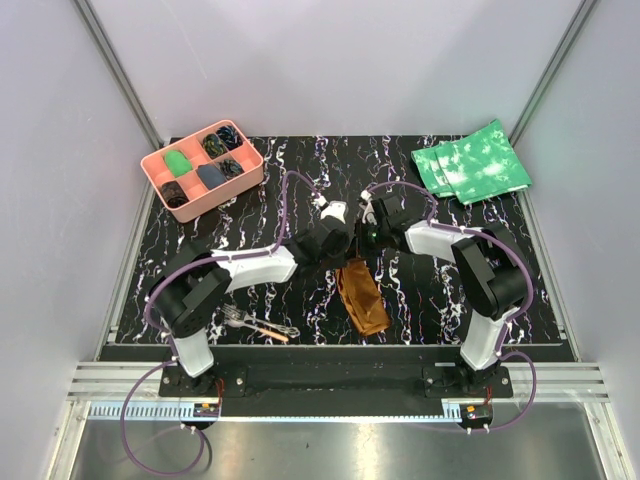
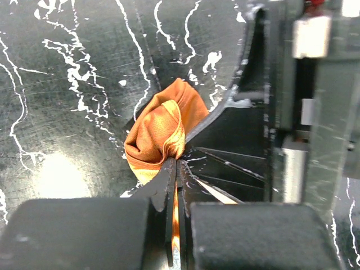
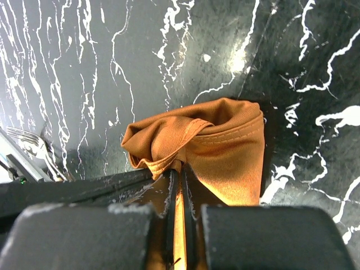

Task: Fold the napkin into a case and place the utensils inside
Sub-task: Grasp the top corner of the smaller rectangle folded napkin from the folded napkin.

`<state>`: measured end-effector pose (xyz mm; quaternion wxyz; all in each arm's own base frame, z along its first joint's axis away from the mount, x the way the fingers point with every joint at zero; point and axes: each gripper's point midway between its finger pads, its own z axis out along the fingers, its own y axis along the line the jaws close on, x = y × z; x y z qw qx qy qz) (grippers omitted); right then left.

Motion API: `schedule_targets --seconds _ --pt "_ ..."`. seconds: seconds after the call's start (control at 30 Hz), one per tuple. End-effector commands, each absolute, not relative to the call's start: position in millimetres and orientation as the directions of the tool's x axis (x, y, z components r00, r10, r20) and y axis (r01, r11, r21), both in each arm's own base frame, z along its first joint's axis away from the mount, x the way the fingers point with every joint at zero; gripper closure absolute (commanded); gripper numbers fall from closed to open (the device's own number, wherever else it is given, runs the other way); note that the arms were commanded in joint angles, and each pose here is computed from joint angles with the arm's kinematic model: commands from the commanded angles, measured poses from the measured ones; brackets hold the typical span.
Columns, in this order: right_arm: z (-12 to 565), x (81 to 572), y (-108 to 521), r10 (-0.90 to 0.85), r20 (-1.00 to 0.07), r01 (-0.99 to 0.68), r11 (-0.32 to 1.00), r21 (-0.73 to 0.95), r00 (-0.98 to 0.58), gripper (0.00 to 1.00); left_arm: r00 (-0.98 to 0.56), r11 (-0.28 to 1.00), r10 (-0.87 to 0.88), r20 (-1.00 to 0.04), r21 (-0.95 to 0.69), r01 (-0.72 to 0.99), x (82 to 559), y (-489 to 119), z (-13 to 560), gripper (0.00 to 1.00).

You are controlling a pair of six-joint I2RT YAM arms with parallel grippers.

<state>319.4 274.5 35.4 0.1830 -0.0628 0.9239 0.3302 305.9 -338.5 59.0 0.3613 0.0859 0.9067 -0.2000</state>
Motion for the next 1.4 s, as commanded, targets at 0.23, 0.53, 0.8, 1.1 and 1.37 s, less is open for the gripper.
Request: schedule_targets --seconds 0.23,0.53,0.8,1.1,1.37 --pt "44.4 318.6 302.3 -0.065 -0.426 -0.368 0.631 0.683 -0.902 0.85 -0.752 0.893 -0.05 -0.657 -0.366 0.26 320.6 -345.7 70.2 1.0" --pt "52.2 309.3 300.2 -0.064 -0.381 -0.334 0.629 0.702 -0.922 0.74 -0.772 0.895 -0.049 -0.634 -0.371 0.248 316.7 -341.6 68.6 1.0" --pt "62.0 294.9 290.2 -0.049 -0.348 -0.297 0.638 0.71 -0.936 0.61 -0.766 0.897 -0.059 -0.64 -0.37 0.24 316.5 -335.3 72.0 1.0" --pt "75.4 291.5 275.1 -0.023 -0.35 -0.274 0.673 0.687 -0.936 0.53 -0.769 0.897 -0.062 -0.637 -0.373 0.236 315.5 -333.2 70.2 1.0" --pt "64.2 320.0 252.8 0.062 -0.345 -0.194 0.727 0.658 -0.936 0.77 -0.765 0.896 -0.063 -0.641 -0.373 0.239 315.5 -332.6 73.4 1.0"
